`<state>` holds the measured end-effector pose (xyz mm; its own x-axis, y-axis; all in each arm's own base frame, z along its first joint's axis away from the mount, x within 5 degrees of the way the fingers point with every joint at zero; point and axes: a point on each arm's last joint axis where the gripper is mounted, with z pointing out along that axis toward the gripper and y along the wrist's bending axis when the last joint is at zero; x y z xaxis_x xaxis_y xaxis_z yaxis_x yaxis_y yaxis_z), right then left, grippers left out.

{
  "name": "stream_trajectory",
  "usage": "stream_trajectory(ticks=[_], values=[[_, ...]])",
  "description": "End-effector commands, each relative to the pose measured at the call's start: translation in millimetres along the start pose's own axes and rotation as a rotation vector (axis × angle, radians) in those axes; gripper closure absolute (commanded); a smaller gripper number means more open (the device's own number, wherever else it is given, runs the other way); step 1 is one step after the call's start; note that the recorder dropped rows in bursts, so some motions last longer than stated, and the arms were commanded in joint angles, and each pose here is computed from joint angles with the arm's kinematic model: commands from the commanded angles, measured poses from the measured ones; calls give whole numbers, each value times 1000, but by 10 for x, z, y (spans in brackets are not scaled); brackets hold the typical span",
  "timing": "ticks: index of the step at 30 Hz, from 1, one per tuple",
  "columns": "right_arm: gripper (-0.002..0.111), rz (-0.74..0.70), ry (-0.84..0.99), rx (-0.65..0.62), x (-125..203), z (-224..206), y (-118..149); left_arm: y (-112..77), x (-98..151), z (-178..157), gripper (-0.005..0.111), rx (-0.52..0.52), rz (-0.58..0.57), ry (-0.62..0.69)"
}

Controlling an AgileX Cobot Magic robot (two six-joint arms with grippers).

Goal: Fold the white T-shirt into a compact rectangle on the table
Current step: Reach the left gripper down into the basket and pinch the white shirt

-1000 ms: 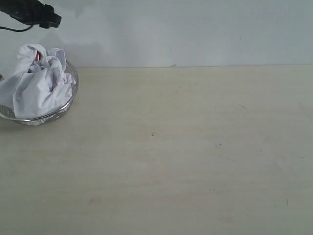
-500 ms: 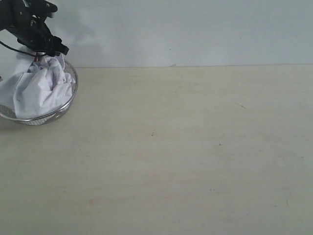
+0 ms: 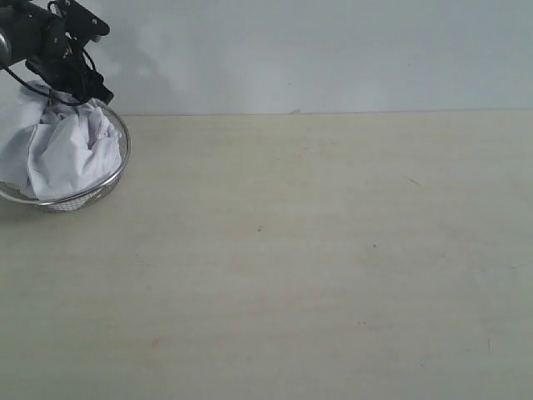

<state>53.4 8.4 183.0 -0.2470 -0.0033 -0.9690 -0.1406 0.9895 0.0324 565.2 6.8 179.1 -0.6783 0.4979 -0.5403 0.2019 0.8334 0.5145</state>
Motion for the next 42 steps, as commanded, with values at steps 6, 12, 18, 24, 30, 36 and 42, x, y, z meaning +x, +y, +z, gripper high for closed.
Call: stream_trajectory(ticks=[6,12,18,24,30,36,42], values=[[108,-2,-12,-1,-9,-3,1,128,-78,-116,47,-88,-18,-22],[108,-2,-12,-1,-9,-3,1,88,-28,-68,47,-73,-21,11],[108,-2,-12,-1,-9,-3,1,38,48,-56,47,-17,-83,84],[108,-2,-12,-1,-9,-3,1,15,158,-73,47,5,-64,208],[108,-2,-12,-1,-9,-3,1,-68,186,-26,47,170,-174,184],[108,-8,-11,-1,-9,-3,1,-90,311,97,61,180,-175,226],[108,-8,-11,-1,-9,-3,1,-101,342,150,96,160,-146,229]])
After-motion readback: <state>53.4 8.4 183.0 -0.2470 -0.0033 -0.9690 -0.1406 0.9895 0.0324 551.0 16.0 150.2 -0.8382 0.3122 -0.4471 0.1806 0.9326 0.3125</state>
